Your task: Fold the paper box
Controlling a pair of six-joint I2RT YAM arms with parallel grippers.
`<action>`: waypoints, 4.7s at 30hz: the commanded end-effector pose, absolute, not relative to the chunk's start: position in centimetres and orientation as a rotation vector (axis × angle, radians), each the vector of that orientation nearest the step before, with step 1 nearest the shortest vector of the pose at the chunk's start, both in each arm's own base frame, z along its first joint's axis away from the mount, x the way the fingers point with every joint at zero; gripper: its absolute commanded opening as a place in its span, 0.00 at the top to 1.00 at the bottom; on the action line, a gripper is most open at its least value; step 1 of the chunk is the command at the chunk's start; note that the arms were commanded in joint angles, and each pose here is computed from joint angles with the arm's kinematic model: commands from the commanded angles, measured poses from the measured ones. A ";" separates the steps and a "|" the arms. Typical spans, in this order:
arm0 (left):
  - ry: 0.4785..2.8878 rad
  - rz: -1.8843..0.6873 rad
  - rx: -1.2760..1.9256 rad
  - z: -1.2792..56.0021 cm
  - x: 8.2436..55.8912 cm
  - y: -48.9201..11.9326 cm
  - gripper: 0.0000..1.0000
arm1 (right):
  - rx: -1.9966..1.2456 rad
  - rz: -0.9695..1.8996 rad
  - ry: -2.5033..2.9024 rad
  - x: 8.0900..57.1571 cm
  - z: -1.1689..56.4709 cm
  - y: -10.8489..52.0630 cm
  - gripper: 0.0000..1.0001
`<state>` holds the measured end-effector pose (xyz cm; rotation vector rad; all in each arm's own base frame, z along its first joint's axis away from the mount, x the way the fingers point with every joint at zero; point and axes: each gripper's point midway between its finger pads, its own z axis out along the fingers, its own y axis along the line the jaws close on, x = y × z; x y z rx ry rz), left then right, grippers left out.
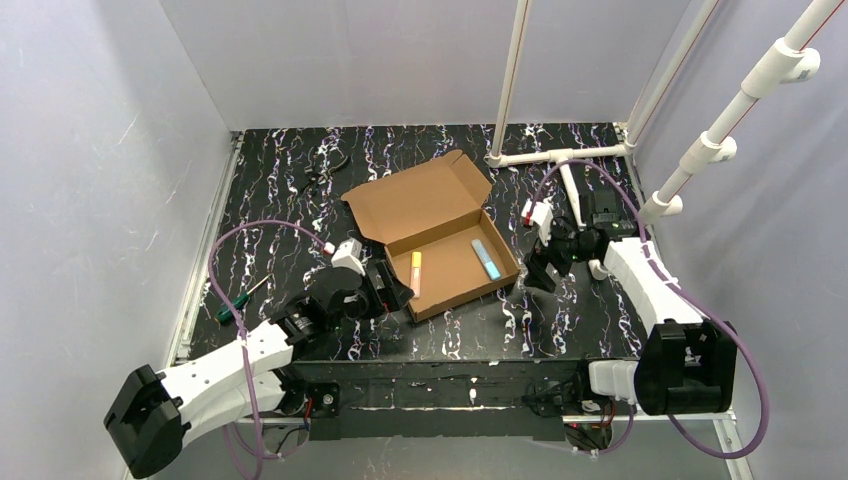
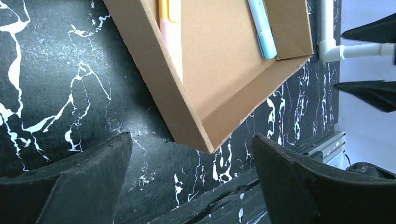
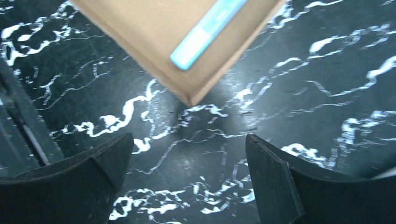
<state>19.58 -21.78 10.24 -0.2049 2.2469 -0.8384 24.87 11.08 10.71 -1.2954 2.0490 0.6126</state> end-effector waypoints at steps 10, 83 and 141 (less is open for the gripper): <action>2.228 -0.743 -0.042 11.0 20.2 -21.4 0.02 | -1.375 0.497 2.107 27.0 12.1 9.5 0.02; 2.143 -0.833 -0.551 14.4 24.7 -14.7 0.02 | -0.823 0.479 2.205 32.7 7.3 19.5 0.69; 1.848 -0.509 0.211 21.2 36.4 -13.0 1.00 | -0.525 0.707 1.819 43.6 21.2 21.0 0.02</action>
